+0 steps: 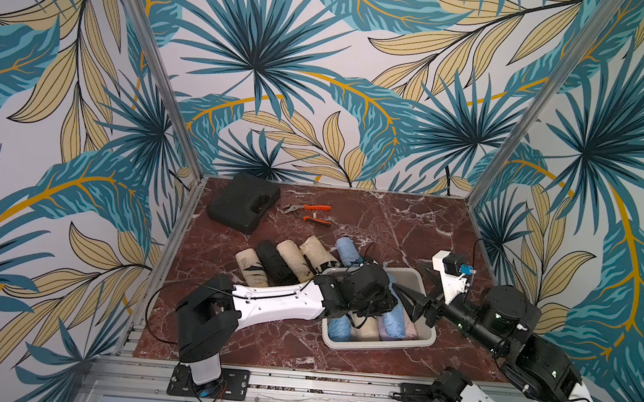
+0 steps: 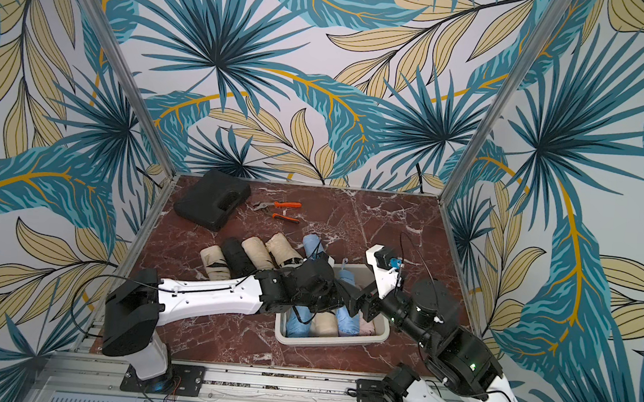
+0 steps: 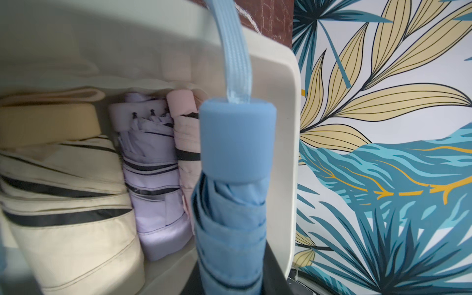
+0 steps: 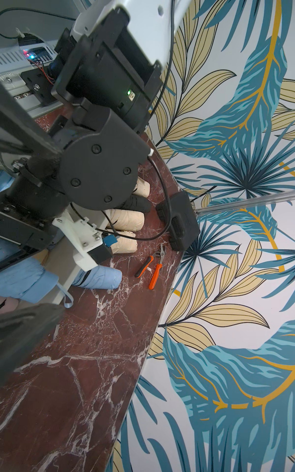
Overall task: Put the umbrella into the storage box
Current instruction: Place the umbrella in the storage box.
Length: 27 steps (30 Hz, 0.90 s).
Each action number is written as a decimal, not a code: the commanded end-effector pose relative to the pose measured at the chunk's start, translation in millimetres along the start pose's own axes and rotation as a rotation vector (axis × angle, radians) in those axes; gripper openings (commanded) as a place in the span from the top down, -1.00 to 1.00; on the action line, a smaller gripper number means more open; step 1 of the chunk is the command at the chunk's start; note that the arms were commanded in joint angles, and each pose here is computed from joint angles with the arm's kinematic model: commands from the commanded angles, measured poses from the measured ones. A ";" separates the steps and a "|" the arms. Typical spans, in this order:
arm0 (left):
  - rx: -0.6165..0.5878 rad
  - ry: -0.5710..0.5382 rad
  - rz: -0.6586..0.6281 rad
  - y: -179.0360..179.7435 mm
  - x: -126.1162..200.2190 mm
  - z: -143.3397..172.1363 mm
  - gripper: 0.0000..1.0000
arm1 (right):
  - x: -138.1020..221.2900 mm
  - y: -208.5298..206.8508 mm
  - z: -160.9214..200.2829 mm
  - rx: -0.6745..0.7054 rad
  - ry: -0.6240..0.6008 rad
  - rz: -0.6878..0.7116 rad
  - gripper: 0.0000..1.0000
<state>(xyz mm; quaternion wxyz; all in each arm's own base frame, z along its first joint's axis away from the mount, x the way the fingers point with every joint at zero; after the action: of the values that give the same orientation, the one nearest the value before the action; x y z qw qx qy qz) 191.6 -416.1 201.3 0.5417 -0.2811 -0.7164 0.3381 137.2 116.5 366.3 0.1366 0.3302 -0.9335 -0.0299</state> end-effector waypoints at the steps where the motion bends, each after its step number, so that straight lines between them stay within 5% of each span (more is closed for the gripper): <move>1: 0.031 0.031 0.049 0.7 -12.4 -12.5 1.00 | -0.2 -0.1 0.4 -0.021 -0.021 -0.003 -0.81; 12: 0.029 0.018 -0.075 25.2 -41.3 -19.9 1.00 | -0.2 -1.1 3.2 -0.032 -0.033 0.000 -0.81; 14: 0.013 0.020 -0.100 25.1 -47.7 -20.1 0.82 | -1.2 -0.8 3.3 -0.032 -0.031 -0.002 -0.81; 19: 0.034 0.030 -0.127 26.9 -50.2 -16.5 -0.02 | -2.3 0.0 3.5 -0.035 -0.029 -0.009 -0.81; 27: -0.026 -0.095 -0.171 12.0 -6.1 -17.7 -0.68 | -8.4 0.5 5.2 -0.033 -0.019 -0.013 -0.81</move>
<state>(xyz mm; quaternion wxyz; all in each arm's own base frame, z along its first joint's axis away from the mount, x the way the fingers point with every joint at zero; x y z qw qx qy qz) 218.0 -427.0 169.1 0.5500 -0.2253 -0.7434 0.3066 138.0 117.3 361.3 0.1338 0.3299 -0.9336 -0.0412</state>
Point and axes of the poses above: each gripper's point midway between its finger pads, its own x axis back along the fingers, its own y axis along the line the jaws close on, z = x × y, the point moved 6 cm from there along x, back along the fingers, and after that the axes turned 4 degrees about -x, right-handed, at the moved point
